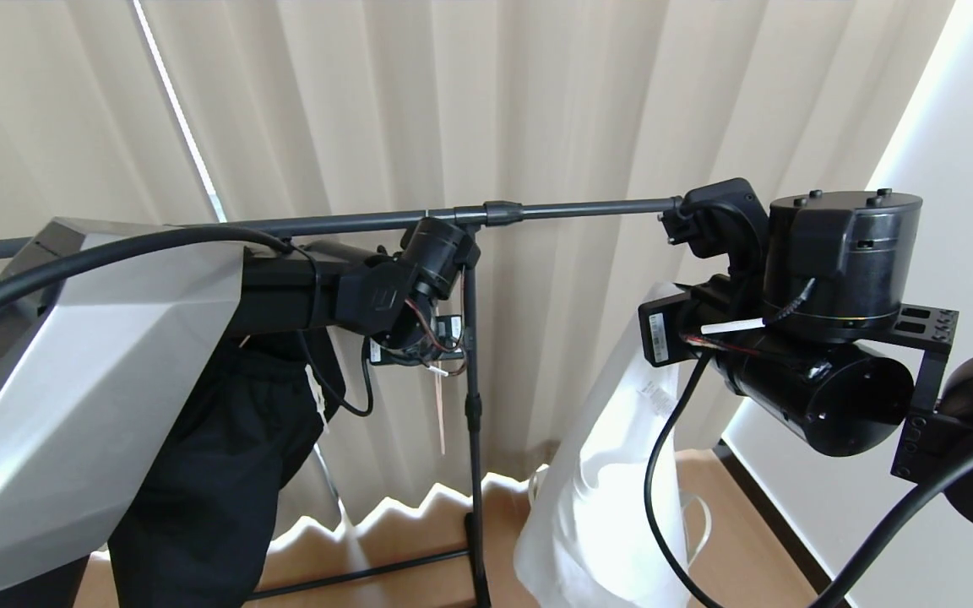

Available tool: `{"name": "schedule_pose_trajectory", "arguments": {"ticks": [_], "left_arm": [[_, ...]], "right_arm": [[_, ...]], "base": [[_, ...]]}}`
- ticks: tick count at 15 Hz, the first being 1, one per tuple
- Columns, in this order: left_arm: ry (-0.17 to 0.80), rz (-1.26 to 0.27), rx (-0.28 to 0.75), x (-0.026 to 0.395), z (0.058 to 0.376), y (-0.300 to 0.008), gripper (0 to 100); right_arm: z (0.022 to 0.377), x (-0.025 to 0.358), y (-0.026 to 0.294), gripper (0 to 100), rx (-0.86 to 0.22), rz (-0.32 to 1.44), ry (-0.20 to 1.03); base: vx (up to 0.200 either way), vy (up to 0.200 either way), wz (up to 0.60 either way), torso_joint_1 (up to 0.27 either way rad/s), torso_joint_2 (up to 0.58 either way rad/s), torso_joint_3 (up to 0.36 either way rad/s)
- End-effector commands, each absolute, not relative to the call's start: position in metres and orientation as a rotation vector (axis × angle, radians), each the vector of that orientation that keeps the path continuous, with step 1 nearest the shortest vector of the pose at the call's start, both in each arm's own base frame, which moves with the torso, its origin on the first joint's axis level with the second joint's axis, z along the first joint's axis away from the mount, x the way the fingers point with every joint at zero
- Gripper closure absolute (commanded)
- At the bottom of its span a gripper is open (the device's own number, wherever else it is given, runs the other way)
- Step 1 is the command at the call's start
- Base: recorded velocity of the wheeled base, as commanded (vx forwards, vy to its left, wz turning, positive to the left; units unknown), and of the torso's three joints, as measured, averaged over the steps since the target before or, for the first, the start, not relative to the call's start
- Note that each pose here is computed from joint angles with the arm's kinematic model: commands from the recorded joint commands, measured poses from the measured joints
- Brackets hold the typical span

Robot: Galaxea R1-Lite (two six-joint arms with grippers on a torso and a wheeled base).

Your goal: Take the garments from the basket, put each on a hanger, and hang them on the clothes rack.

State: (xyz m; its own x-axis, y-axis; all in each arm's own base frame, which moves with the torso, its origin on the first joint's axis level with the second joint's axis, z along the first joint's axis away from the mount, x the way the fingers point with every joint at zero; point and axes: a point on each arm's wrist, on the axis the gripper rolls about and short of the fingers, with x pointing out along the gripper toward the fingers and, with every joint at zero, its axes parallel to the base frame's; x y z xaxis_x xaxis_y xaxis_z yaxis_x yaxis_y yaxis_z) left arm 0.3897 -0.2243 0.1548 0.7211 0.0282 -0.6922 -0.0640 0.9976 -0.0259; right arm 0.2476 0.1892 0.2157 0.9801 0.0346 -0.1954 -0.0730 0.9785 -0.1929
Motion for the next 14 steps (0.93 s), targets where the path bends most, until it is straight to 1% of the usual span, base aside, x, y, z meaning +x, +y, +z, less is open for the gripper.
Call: {"name": "schedule_pose_trajectory", "arguments": {"ticks": [1,7,12,14], "left_arm": [[0.762,0.050,-0.051,0.393,0.147,-0.228,100],[0.771,0.062,-0.059,0.392,0.145,-0.227,100],[0.739,0.049,-0.073,0.380,0.168,-0.221,100],[0.717,0.042,-0.083,0.371,0.183,-0.216,100]], "right_arm": [[0.215,0.248,0.190,100,-0.202,0.055,0.194],[0.215,0.248,0.190,100,-0.202,0.055,0.194],[0.215,0.248,0.190,100,-0.202,0.055,0.194],[0.215,0.248,0.190,100,-0.202,0.055,0.194]], "base": [[0.000,0.000,0.00,0.000,0.00,0.000],[0.000,0.000,0.00,0.000,0.00,0.000],[0.000,0.000,0.00,0.000,0.00,0.000],[0.000,0.000,0.00,0.000,0.00,0.000]]}}
